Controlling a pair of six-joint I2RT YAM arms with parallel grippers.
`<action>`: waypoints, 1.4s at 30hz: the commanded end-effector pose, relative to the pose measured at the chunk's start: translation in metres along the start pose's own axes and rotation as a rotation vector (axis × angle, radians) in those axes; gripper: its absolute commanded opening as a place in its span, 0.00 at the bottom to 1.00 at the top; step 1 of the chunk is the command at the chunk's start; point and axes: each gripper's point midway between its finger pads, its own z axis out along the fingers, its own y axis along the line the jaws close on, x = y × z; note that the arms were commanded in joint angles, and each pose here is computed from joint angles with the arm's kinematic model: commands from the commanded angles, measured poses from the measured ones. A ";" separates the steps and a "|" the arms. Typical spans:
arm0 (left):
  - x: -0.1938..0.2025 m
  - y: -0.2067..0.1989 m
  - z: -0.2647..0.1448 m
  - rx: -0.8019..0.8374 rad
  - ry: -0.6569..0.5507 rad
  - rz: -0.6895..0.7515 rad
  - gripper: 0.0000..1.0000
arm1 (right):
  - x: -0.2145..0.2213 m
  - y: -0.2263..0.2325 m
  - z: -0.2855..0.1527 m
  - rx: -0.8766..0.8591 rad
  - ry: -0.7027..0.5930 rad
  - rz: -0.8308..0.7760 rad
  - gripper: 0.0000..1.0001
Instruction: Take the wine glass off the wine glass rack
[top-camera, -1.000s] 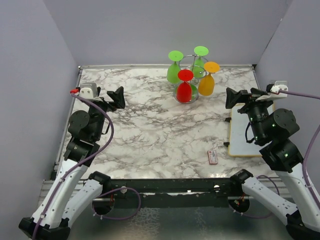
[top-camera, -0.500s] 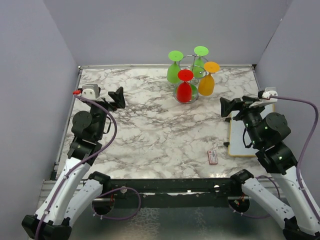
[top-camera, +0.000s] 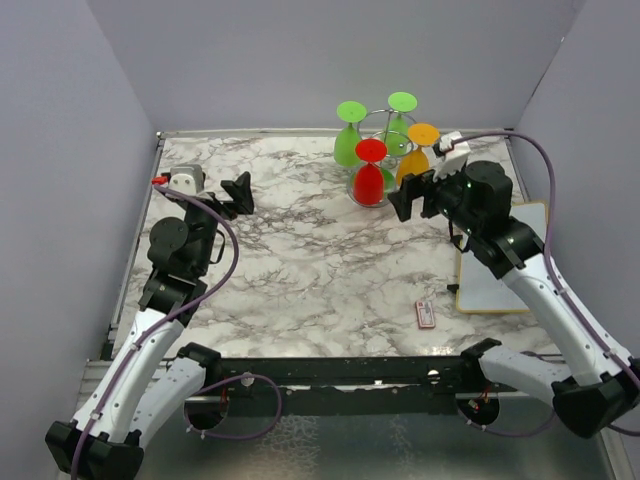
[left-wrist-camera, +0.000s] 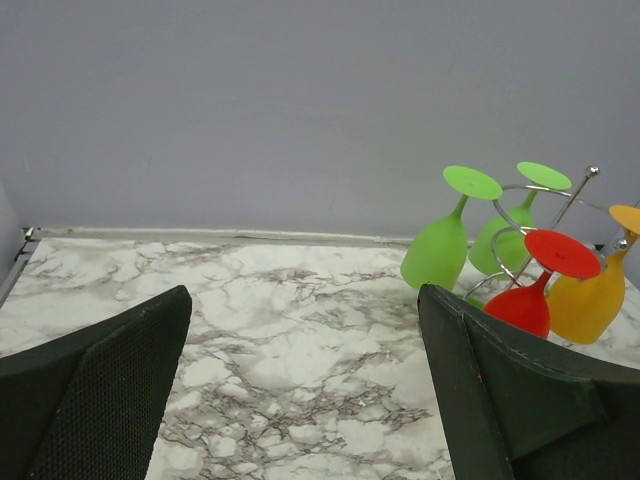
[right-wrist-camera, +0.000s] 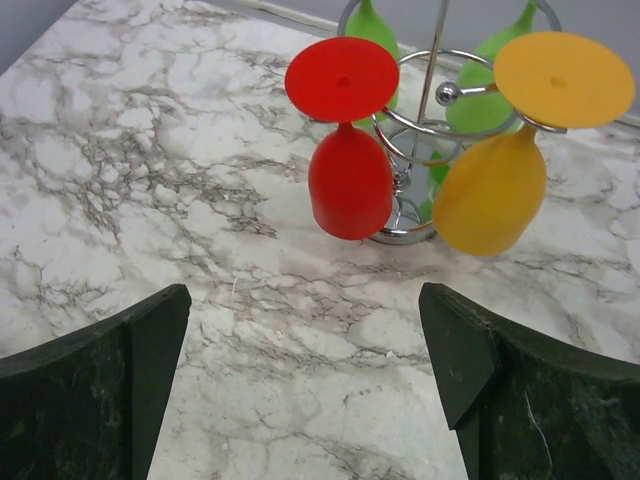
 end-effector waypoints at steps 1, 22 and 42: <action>-0.004 -0.009 0.001 0.042 -0.026 -0.016 0.98 | -0.026 0.016 0.011 -0.093 0.017 -0.048 1.00; 0.012 -0.010 0.008 0.029 0.022 -0.022 0.95 | -0.036 0.020 0.100 0.048 0.338 -0.512 0.83; 0.027 -0.011 0.014 0.026 0.067 -0.018 0.95 | -0.006 0.011 0.145 0.076 0.400 -0.843 0.57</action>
